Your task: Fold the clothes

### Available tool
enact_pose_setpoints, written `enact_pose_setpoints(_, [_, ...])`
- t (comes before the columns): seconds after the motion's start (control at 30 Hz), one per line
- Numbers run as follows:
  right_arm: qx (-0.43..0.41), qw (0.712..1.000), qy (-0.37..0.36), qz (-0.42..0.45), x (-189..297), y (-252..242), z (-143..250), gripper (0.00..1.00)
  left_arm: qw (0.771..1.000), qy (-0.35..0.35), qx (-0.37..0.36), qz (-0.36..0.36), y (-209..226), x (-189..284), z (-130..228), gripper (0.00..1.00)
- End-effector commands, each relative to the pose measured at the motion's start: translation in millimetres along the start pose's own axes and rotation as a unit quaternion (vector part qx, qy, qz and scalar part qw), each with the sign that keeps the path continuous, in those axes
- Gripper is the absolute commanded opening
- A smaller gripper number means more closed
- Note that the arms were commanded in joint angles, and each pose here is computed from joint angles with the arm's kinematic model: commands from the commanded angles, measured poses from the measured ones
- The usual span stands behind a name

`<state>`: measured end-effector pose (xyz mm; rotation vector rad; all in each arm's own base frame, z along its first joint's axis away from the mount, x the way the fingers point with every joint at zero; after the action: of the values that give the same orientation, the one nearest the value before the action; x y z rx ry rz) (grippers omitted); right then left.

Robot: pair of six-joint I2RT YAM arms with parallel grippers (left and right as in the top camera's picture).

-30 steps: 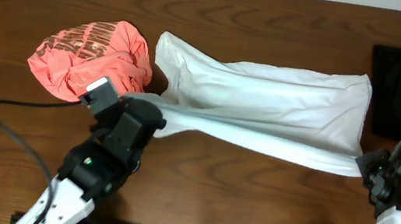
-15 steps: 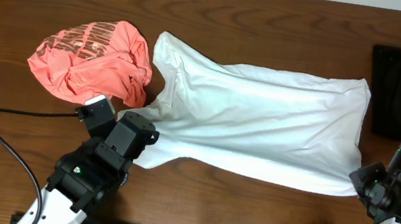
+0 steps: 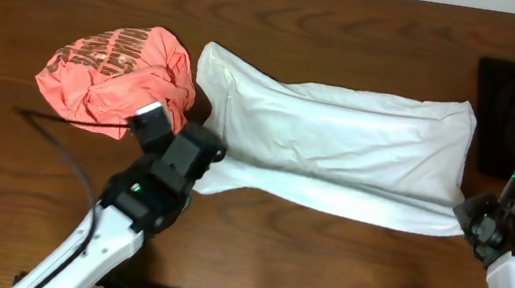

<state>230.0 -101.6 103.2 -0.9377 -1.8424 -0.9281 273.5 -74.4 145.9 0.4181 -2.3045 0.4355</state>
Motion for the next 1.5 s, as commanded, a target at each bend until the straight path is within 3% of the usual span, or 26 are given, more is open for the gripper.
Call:
enact_pose_setpoints(0.0, [-0.005, 1.000, -0.013, 0.009, -6.4, 1.8, -10.3, 0.01, 1.000, -0.021, -0.011, -0.016, -7.8, -14.0, -8.4, 0.06])
enact_pose_setpoints(0.67, [-0.003, 1.000, -0.008, 0.013, -66.2, 18.8, -20.4, 0.01, 0.989, -0.126, 0.050, -0.051, -5.4, -45.0, -54.5, 0.06])
enact_pose_setpoints(1.07, [-0.003, 1.000, -0.005, 0.016, -85.3, 21.4, -20.2, 0.01, 0.989, -0.125, 0.053, -0.052, -18.5, -85.8, -43.4, 0.06])
enact_pose_setpoints(1.1, [-0.003, 1.000, -0.005, 0.016, -85.3, 21.5, -20.3, 0.01, 0.990, -0.124, 0.052, -0.052, -19.0, -88.3, -42.0, 0.10])
enact_pose_setpoints(1.17, [-0.003, 1.000, -0.008, 0.013, -85.3, 22.6, -21.4, 0.08, 0.990, -0.123, 0.051, -0.053, -19.2, -90.6, -40.9, 0.42])
enact_pose_setpoints(1.23, [-0.003, 1.000, -0.011, 0.010, -85.3, 24.1, -23.0, 0.25, 0.990, -0.123, 0.050, -0.054, -19.2, -90.8, -40.7, 0.73])
enact_pose_setpoints(1.33, [0.016, 1.000, -0.015, -0.010, -85.2, 31.7, -25.8, 0.52, 0.990, -0.126, 0.026, -0.052, -21.3, -90.4, -43.1, 0.89])
enact_pose_setpoints(1.47, [0.038, 0.998, -0.020, -0.044, -81.5, 45.1, -30.2, 0.69, 0.990, -0.134, -0.015, -0.048, -25.4, -87.5, -49.0, 0.99])
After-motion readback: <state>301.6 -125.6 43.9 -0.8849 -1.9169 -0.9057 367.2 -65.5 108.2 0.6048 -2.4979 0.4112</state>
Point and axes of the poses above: each gripper's point midway between its finger pads, its own x axis back along the fingers, its own y axis along the line the jaws close on, z = x × y, the point moved 2 cm from there along x, back along the fingers, and after that the axes turned 5 degrees about -x, right-handed, at the moved point
